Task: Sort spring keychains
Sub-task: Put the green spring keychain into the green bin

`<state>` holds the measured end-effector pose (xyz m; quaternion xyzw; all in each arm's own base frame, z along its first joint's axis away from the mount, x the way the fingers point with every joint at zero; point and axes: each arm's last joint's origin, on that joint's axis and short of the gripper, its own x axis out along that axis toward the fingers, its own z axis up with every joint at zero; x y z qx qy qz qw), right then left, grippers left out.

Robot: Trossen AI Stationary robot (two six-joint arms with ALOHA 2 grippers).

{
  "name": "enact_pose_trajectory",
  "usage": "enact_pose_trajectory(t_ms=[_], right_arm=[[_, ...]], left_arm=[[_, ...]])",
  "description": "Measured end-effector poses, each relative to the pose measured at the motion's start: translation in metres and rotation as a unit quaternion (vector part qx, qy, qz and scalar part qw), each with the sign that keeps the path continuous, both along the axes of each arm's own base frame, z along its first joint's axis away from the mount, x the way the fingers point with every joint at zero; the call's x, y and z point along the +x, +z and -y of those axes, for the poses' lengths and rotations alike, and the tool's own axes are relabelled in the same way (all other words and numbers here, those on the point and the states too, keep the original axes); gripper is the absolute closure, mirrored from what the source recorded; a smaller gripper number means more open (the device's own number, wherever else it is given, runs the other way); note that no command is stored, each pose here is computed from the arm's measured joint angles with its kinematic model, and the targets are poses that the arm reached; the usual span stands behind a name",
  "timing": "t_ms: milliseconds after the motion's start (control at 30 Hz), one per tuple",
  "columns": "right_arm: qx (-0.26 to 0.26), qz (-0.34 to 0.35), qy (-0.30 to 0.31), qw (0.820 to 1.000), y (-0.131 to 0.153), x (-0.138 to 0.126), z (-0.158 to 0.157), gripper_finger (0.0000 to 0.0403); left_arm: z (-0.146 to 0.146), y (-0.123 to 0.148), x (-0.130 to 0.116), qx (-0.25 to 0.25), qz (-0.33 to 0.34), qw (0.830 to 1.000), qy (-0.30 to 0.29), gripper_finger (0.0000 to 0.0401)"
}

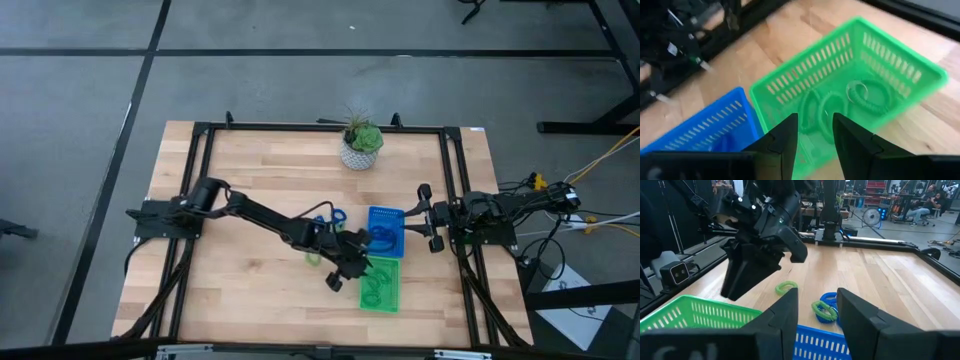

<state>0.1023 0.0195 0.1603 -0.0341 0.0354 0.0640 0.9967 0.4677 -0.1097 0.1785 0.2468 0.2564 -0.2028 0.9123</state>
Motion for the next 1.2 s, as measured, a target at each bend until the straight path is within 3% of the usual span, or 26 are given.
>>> enact_pose_trajectory(t_ms=[467, 567, 800, 1067, 1200], right_arm=[[0.0, 0.0, 0.0, 1.0, 0.0, 0.0, 0.0, 0.0267], [0.0, 0.0, 0.0, 1.0, 0.0, 0.0, 0.0, 0.0267], [0.0, 0.0, 0.0, 1.0, 0.0, 0.0, 0.0, 0.0267], [0.0, 0.0, 0.0, 1.0, 0.0, 0.0, 0.0, 0.0267], [0.0, 0.0, 0.0, 1.0, 0.0, 0.0, 0.0, 0.0267]], left_arm=[[-0.03, 0.0, -0.008, -0.014, -0.072, 0.996, 0.058, 0.0292], [-0.043, -0.008, -0.015, -0.033, -0.088, 0.993, 0.069, 0.0292], [-0.076, 0.006, -0.031, -0.094, -0.053, 0.988, 0.11, 0.0292], [-0.103, 0.005, -0.051, -0.099, -0.046, 0.982, 0.152, 0.0292], [-0.114, 0.001, -0.056, -0.065, -0.057, 0.973, 0.213, 0.0294]])
